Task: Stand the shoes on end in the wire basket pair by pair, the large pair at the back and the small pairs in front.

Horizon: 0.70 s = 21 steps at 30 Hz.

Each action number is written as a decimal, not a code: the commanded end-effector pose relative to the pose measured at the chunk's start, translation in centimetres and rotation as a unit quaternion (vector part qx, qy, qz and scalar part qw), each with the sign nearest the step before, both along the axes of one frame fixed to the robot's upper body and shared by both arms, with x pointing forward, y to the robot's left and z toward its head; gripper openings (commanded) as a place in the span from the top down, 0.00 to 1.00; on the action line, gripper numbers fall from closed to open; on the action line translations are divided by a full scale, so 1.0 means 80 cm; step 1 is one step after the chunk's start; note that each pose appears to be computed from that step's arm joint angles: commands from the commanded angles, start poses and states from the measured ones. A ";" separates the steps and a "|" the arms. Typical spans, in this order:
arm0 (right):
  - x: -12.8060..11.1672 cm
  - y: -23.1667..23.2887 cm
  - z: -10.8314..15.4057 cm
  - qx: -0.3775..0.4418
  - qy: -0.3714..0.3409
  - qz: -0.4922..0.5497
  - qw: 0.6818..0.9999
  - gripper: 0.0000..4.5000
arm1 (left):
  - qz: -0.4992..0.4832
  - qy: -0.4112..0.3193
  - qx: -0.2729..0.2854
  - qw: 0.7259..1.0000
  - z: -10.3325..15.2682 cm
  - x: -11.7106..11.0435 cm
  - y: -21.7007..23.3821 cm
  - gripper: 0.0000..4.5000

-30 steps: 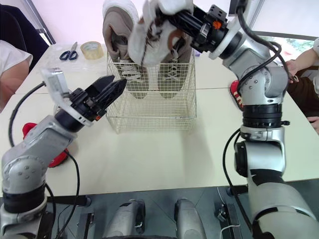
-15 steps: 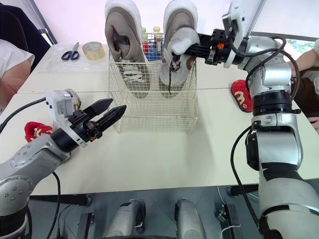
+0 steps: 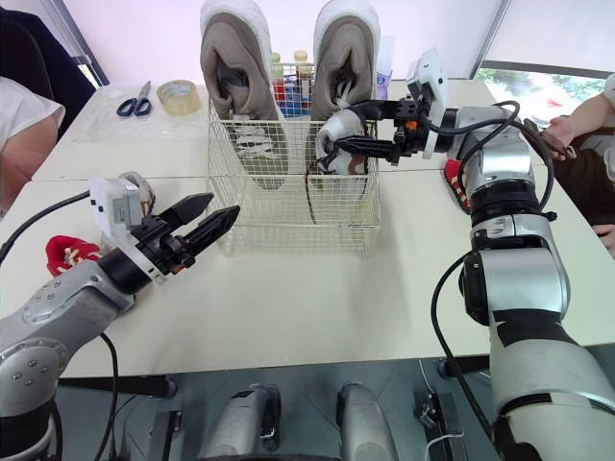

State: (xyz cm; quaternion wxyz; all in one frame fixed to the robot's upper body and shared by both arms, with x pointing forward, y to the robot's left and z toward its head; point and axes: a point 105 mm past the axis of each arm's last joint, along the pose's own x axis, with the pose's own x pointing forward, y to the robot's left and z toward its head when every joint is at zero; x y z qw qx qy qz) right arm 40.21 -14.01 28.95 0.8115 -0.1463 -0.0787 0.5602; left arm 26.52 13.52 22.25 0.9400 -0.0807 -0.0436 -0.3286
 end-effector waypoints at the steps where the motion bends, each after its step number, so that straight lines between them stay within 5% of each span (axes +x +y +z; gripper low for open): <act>1: -0.015 -0.007 0.049 0.019 -0.052 0.012 0.998 0.03 | 0.008 -0.016 0.007 1.000 0.009 -0.001 0.011 0.28; 6: -0.029 -0.017 0.064 0.027 -0.060 0.015 0.998 0.03 | 0.012 -0.014 0.010 1.000 0.010 0.000 0.020 0.28; 13: -0.085 -0.019 0.104 0.075 -0.055 0.069 0.993 0.03 | 0.060 -0.025 0.028 0.997 0.035 0.010 0.070 0.28; 17: -0.125 0.005 0.107 0.065 -0.046 0.131 0.988 0.00 | 0.177 -0.026 0.067 0.982 0.050 0.031 0.138 0.02; 21: -0.149 0.038 0.082 0.017 -0.014 0.171 0.985 0.00 | 0.284 0.004 0.132 0.950 0.047 0.051 0.200 0.02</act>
